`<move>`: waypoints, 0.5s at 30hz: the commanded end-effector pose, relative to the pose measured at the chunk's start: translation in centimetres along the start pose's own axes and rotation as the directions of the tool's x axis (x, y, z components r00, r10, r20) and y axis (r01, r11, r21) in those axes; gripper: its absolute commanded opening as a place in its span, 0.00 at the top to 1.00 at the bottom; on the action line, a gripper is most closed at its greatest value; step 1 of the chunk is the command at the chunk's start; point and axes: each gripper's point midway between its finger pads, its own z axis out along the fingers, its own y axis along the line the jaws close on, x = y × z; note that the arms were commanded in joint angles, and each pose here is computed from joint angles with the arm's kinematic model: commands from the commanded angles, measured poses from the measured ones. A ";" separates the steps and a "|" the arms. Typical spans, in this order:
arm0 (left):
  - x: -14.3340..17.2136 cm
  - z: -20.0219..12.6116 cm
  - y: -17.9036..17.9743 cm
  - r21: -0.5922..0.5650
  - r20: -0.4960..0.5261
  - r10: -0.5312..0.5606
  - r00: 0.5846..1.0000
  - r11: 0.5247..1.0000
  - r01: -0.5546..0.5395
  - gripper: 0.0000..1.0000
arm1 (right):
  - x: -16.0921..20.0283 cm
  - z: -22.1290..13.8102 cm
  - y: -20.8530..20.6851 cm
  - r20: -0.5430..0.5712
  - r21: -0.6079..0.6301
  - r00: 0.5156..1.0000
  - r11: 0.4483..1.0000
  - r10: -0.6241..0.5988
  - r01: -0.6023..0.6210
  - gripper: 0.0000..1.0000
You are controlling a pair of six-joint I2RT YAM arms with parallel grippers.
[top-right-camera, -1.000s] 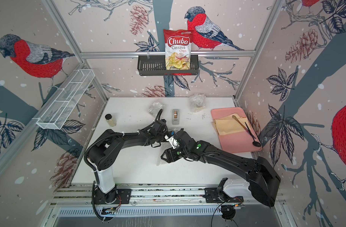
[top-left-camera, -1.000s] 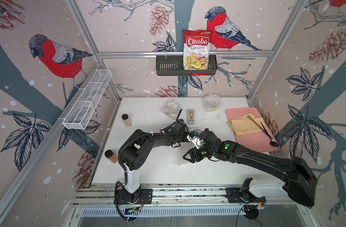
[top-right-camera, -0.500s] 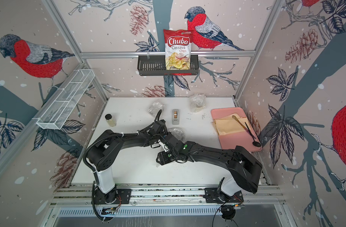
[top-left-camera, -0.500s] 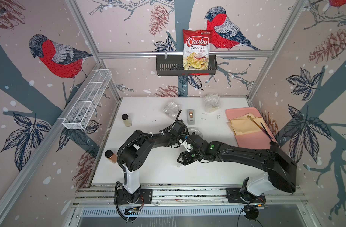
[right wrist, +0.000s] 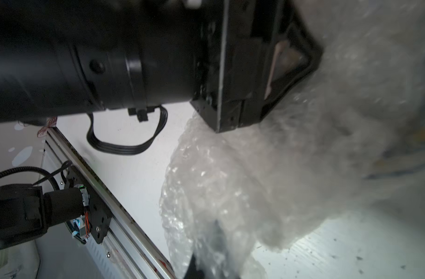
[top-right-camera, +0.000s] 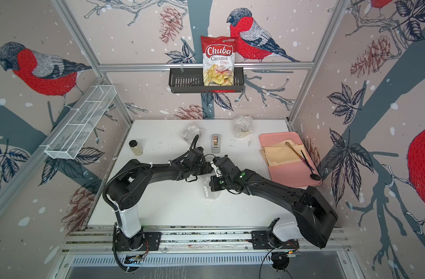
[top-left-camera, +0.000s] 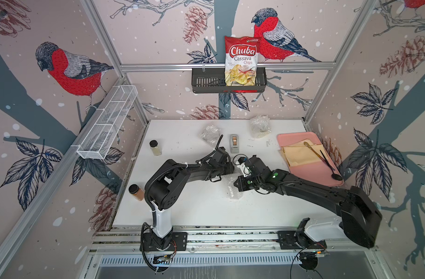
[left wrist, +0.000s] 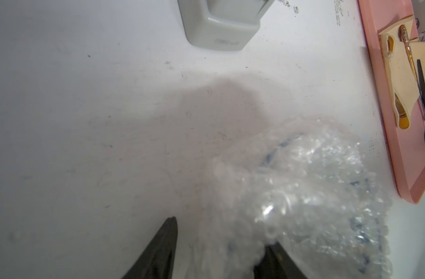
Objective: Wrap bowls in bubble wrap
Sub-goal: Wrap the bowl in bubble wrap.
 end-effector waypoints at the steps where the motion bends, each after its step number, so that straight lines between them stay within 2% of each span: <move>1: 3.1 0.3 2.2 -0.081 -0.112 -0.007 0.994 0.997 -0.002 0.48 | -2.0 -1.4 -1.0 0.044 0.011 0.999 1.000 -0.021 0.020 0.99; 8: 2.9 0.1 0.4 -0.025 -0.097 0.036 0.995 0.999 -0.039 0.48 | -7.6 -3.1 -4.9 0.165 0.089 0.986 0.996 -0.029 0.014 0.99; 15: 3.7 -0.2 0.4 -0.014 -0.101 0.059 0.993 0.998 -0.060 0.49 | -12.1 -1.8 -7.2 0.237 0.139 0.971 0.990 -0.032 -0.001 0.99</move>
